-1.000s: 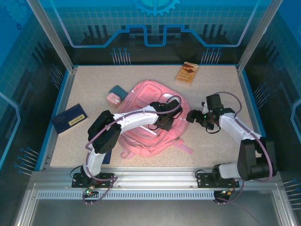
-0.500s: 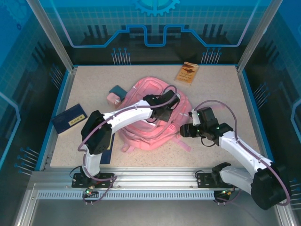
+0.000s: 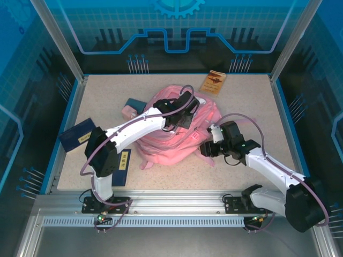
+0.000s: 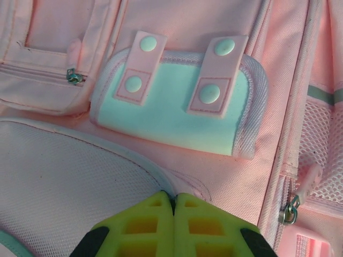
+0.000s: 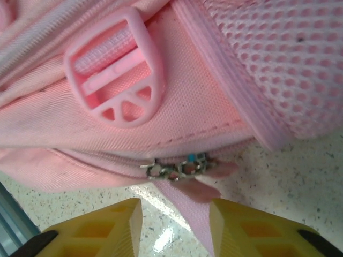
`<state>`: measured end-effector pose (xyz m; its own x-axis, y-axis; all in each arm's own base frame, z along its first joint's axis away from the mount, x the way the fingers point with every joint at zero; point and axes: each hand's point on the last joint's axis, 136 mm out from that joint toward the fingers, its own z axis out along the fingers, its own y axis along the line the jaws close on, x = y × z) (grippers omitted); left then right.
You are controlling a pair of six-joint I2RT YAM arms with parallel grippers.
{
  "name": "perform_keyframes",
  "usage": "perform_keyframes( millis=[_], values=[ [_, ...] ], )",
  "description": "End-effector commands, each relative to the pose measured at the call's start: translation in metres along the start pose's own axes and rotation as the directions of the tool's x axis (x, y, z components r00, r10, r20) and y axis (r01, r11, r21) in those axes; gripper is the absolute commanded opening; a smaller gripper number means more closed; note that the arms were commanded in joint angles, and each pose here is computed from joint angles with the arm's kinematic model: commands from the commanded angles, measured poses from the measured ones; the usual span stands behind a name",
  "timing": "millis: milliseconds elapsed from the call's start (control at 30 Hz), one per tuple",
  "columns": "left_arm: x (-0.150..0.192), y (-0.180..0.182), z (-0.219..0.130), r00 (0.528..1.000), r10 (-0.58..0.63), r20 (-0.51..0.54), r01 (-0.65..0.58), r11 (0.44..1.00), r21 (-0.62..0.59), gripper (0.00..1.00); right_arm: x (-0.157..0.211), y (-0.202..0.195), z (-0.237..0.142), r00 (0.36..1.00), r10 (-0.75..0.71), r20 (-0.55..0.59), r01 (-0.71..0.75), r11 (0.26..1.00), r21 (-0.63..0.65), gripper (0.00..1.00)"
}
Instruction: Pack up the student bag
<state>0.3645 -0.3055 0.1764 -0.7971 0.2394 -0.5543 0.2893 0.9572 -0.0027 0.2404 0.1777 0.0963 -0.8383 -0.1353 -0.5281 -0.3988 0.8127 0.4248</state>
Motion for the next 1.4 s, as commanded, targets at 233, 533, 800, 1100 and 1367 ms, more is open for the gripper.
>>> perform_keyframes(
  millis=[233, 533, 800, 1100, 1367],
  values=[
    [-0.041, -0.006, -0.046, 0.989, -0.021, 0.148, 0.010, 0.997, 0.076, 0.00, -0.016, -0.002, 0.013, 0.996, -0.085, 0.030, 0.085, 0.996, 0.010, 0.36],
    [-0.047, -0.012, -0.041, 0.987, -0.007, 0.162, -0.008, 0.996, 0.093, 0.00, -0.020, 0.008, 0.014, 0.992, -0.122, 0.045, 0.123, 0.992, -0.041, 0.34],
    [-0.051, -0.012, -0.038, 0.986, -0.025, 0.167, 0.011, 0.996, 0.087, 0.00, -0.015, 0.015, 0.007, 0.988, -0.137, 0.066, 0.141, 0.987, -0.073, 0.25],
    [-0.053, -0.013, -0.039, 0.986, -0.034, 0.165, 0.018, 0.995, 0.096, 0.00, -0.017, 0.016, 0.010, 0.984, -0.151, 0.090, 0.158, 0.984, -0.078, 0.35],
    [-0.056, -0.013, -0.040, 0.985, -0.040, 0.168, 0.023, 0.995, 0.098, 0.00, -0.012, 0.019, 0.015, 0.978, -0.184, 0.095, 0.193, 0.977, -0.094, 0.43]
  ],
)
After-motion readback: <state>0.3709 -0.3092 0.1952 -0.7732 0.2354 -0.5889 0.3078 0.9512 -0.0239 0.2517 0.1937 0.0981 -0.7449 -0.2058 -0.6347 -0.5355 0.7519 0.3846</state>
